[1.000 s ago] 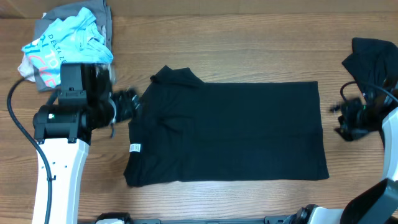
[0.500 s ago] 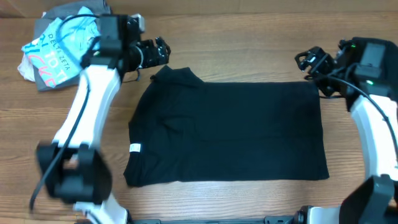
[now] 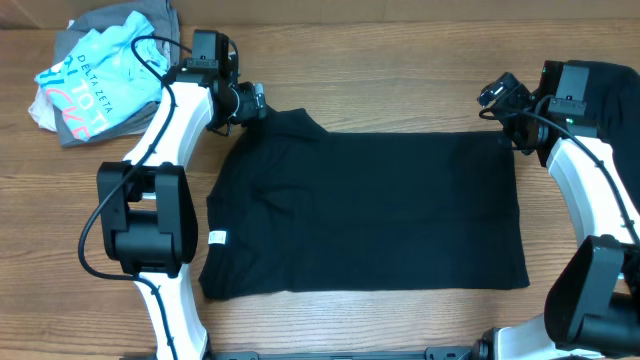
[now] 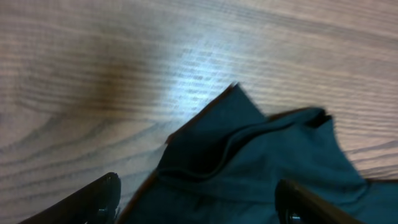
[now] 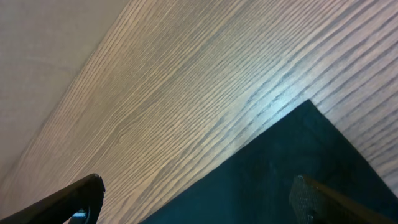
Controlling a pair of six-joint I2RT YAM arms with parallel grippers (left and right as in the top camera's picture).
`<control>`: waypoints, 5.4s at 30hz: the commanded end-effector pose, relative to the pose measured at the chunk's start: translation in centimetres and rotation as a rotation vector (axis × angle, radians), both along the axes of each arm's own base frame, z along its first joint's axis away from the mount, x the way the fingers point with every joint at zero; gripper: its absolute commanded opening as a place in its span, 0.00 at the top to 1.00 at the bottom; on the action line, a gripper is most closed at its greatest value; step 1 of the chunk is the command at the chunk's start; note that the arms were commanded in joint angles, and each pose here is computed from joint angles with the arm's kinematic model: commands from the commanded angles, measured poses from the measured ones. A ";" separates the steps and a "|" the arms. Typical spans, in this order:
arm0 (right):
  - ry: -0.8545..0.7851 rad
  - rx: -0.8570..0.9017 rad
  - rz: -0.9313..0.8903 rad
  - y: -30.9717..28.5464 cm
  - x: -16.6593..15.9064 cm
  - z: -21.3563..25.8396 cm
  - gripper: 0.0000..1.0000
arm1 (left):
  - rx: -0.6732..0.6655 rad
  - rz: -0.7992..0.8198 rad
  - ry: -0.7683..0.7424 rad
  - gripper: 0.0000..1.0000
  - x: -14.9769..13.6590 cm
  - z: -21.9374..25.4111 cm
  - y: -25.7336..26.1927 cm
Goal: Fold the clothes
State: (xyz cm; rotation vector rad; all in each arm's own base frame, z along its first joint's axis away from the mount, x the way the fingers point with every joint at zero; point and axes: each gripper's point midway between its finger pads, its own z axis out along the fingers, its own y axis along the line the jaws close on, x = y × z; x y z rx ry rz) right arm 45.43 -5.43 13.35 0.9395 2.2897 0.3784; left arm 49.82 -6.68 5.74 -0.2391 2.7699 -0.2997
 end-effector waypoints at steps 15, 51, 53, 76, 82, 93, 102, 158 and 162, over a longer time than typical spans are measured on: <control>-0.021 -0.016 0.008 -0.3 0.6 0.5 0.00 | -0.009 -0.023 0.059 0.33 0.4 -4.2 -0.3; 0.036 -0.214 0.063 -6.5 4.4 0.5 0.00 | -0.017 -0.021 0.044 0.96 0.8 -4.1 -0.4; 0.096 -0.240 0.056 -7.3 4.3 -1.3 0.00 | -0.018 -0.021 0.043 0.96 0.8 -4.1 -0.4; 0.408 -0.312 0.134 -6.3 1.7 -12.2 0.09 | -0.016 -0.022 0.069 0.95 0.2 -4.3 -0.4; 0.454 -0.302 0.142 -6.2 1.2 -14.5 0.12 | -0.015 -0.021 0.069 0.94 0.2 -4.3 -0.4; 0.474 -0.286 0.120 -6.2 0.8 -14.9 0.53 | -0.016 -0.019 0.069 0.93 0.2 -4.3 -0.3; 0.507 -0.241 0.062 -5.9 -0.1 -15.1 0.48 | -0.011 -0.018 0.083 0.91 -0.1 -4.4 -0.2; 0.602 -0.178 -0.198 -6.9 -2.2 -9.2 0.96 | 0.092 0.020 0.203 0.96 -5.2 2.2 2.0; 0.606 -0.147 -0.270 -7.1 -3.3 -7.6 0.96 | 0.090 0.018 0.231 0.96 -6.5 3.2 2.0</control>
